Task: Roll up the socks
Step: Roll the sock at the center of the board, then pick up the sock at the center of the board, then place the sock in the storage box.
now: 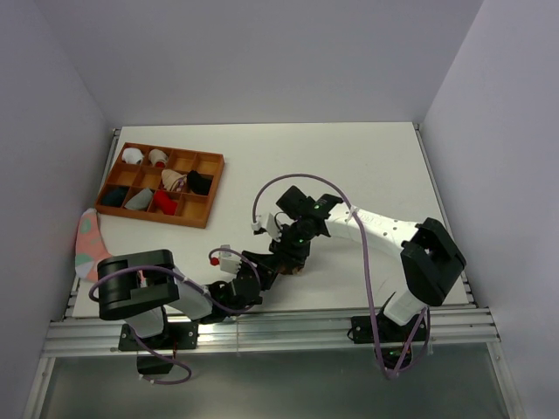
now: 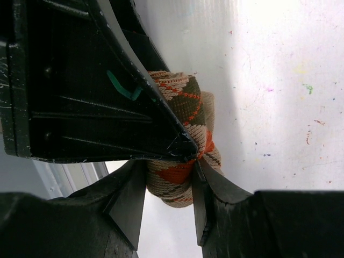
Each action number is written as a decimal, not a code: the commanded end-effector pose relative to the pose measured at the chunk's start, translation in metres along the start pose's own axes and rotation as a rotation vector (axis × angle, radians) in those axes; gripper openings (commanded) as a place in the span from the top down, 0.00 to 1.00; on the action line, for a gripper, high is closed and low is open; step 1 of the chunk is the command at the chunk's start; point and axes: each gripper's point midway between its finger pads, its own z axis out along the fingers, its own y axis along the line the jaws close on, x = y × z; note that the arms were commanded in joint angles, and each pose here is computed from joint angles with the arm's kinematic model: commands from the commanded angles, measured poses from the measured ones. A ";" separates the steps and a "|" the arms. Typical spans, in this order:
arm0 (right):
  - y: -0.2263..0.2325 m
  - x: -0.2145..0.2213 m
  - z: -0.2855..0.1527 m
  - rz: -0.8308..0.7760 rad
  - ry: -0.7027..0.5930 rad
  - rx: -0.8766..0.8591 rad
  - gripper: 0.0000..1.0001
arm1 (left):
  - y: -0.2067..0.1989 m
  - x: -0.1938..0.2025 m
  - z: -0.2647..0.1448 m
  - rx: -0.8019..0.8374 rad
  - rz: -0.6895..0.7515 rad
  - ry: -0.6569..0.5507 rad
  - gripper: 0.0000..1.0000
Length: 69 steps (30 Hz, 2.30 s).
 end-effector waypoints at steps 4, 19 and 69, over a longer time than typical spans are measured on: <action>0.058 -0.046 -0.013 -0.111 -0.147 -0.193 0.93 | -0.021 -0.002 0.006 0.038 -0.017 -0.028 0.56; 0.039 -0.035 -0.017 -0.099 -0.123 -0.034 0.58 | -0.020 -0.019 0.000 0.050 -0.024 -0.073 1.00; -0.065 0.026 -0.131 0.090 -0.190 0.484 0.25 | -0.104 -0.330 0.033 0.029 0.343 -0.296 1.00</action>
